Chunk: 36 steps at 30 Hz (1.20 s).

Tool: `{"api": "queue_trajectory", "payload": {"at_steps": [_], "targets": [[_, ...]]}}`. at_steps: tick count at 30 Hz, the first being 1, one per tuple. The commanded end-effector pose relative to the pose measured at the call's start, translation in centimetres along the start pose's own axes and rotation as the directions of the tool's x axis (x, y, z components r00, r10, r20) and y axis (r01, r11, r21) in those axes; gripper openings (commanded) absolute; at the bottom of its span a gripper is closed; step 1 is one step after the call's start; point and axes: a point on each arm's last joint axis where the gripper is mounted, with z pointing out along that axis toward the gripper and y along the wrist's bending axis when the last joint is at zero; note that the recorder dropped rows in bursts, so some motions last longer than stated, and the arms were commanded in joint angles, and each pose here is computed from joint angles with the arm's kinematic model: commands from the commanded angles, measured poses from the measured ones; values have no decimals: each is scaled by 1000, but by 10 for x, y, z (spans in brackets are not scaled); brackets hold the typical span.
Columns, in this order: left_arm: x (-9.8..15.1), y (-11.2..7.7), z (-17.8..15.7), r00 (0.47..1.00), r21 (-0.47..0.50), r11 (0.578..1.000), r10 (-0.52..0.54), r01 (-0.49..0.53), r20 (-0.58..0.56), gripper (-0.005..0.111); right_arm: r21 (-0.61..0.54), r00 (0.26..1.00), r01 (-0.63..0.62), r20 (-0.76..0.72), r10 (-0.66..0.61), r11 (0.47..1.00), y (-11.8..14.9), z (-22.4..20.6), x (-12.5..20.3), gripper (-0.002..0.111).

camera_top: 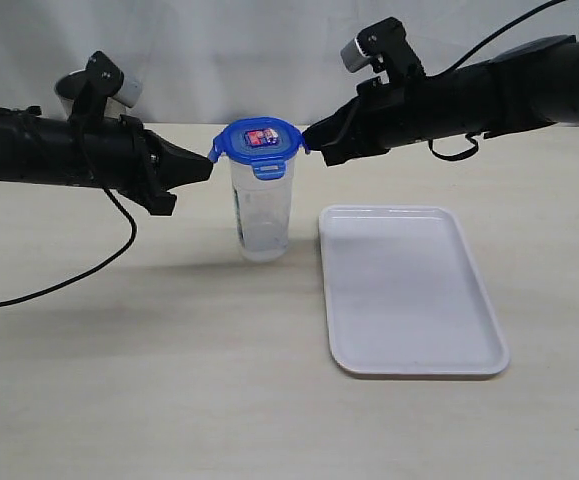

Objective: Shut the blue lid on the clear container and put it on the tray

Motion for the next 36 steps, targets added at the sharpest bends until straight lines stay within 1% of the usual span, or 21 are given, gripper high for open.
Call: {"api": "queue_trajectory", "payload": {"at_steps": [1, 10, 15, 18, 22, 25, 28, 30, 31, 32, 36], "targets": [[-1, 0, 1, 999, 3, 1000, 31, -31, 7, 0, -16, 1000, 3, -14, -4, 1000, 3, -2, -1, 4], [-2, 0, 1, 999, 9, 999, 31, -31, 10, 0, -3, 999, 18, -29, -18, 1000, 2, -2, 0, 4], [-2, 0, 1, 1000, 5, 1000, 29, -30, 10, 0, 32, 999, 24, -39, -23, 999, -2, -3, 1, 4], [0, 3, 1, 1000, -29, 999, 29, -30, -12, 0, 62, 998, 26, -55, -22, 998, -5, -3, 2, 4], [3, 9, 1, 999, -84, 996, 27, -31, -47, 0, 147, 995, 44, -90, -31, 988, -8, -13, -3, 4], [4, 9, 1, 998, -88, 996, 29, -33, -52, 0, 197, 996, 40, -89, -23, 980, -5, -26, -13, 4], [5, 10, 1, 998, -98, 995, 27, -33, -60, 0, 213, 999, 34, -47, -25, 976, 2, -41, -28, 4], [4, 13, 2, 998, -104, 994, 29, -35, -59, 0, 201, 1000, 6, 5, -7, 980, 10, -48, -39, 4], [6, 13, 3, 998, -98, 995, 28, -34, -61, 0, 179, 1000, -7, 24, 3, 984, 16, -48, -43, 4], [8, 15, 6, 998, -96, 995, 23, -29, -66, 0, 125, 999, 1, 44, -7, 992, 31, -46, -51, 4], [13, 17, 9, 997, -95, 995, 11, -18, -75, 0, 86, 1000, 24, 13, -26, 996, 58, -29, -63, 4]]}}
